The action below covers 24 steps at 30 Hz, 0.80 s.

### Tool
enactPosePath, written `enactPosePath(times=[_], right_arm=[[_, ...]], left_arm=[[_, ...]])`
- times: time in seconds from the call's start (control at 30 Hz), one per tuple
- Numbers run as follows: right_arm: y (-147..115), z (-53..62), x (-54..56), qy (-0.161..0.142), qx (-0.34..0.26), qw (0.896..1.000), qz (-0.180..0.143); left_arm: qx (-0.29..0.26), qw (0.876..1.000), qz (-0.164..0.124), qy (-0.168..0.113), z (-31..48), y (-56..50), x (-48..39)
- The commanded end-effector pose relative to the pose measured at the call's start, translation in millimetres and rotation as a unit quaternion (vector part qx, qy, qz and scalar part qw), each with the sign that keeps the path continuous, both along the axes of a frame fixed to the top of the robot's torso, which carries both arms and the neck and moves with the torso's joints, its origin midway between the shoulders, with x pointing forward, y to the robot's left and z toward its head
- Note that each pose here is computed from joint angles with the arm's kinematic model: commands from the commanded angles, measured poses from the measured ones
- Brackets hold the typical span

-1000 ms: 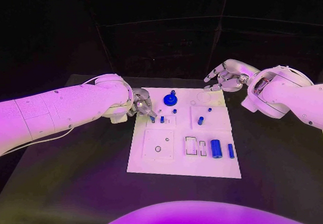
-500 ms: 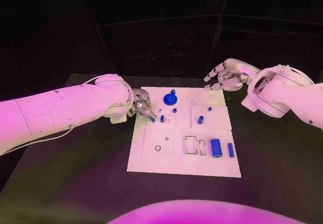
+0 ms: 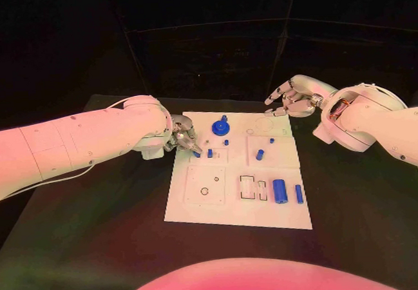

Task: Assemble the parts on the task board

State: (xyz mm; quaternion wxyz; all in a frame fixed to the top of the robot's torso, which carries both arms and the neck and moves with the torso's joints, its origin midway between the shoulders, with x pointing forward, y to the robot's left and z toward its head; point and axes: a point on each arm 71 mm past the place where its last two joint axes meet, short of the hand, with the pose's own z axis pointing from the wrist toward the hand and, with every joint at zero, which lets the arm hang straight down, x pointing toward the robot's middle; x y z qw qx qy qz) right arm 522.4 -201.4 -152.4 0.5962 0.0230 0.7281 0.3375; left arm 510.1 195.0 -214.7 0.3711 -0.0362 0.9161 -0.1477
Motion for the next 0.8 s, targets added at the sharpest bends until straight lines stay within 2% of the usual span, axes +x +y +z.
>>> enactPosePath(times=[0.03, 0.8], right_arm=[[0.3, 1.4, 0.1, -0.002, 0.001, 1.0, 0.004], [2.7, 1.4, 0.2, -0.002, 0.002, 1.0, 0.006]], left_arm=[[0.004, 1.0, -0.006, 0.014, -3.1, -1.0, -2.3], [-0.003, 1.0, 0.004, 0.027, -5.8, -8.4, 3.5]])
